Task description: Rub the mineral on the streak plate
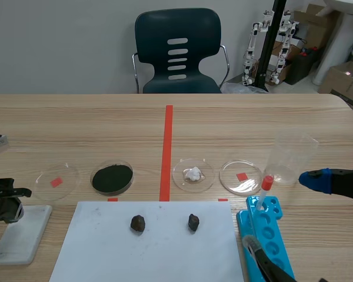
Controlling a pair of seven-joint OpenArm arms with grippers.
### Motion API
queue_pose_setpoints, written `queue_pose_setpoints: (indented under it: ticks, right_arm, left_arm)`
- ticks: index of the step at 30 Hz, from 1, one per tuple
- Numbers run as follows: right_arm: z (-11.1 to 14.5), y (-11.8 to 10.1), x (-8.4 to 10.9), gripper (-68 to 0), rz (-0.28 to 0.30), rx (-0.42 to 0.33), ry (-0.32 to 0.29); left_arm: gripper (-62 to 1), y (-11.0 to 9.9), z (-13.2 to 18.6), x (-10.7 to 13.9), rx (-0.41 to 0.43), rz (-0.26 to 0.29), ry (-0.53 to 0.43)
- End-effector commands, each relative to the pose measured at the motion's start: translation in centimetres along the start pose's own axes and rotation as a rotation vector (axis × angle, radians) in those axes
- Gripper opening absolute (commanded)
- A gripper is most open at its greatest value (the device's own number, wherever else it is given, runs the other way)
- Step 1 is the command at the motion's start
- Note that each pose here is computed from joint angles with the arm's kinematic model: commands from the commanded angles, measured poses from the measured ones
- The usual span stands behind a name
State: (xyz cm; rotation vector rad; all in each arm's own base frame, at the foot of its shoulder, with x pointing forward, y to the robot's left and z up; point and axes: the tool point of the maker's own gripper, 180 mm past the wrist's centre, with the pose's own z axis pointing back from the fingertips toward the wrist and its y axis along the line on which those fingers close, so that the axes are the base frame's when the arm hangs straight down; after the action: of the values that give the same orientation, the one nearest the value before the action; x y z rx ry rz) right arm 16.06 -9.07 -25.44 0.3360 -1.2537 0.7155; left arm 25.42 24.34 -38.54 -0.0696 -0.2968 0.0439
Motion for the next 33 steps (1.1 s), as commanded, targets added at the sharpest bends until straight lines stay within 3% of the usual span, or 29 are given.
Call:
queue_pose_setpoints:
  ticks: [1, 18, 33]
  right_arm:
    - [-0.1, -0.4, 0.5, -3.7, 0.004, -0.01, -0.021]
    - [-0.1, -0.4, 0.5, -3.7, 0.004, -0.01, -0.021]
    - [-0.1, -0.4, 0.5, -3.7, 0.004, -0.01, -0.021]
  left_arm:
    - [-51.9, -0.1, 0.5, 0.9, -0.001, -0.004, -0.021]
    - [-51.9, 0.9, -0.5, 0.9, 0.026, 0.02, 0.015]
    - [-51.9, -0.4, -1.7, 1.9, 0.018, -0.004, 0.017]
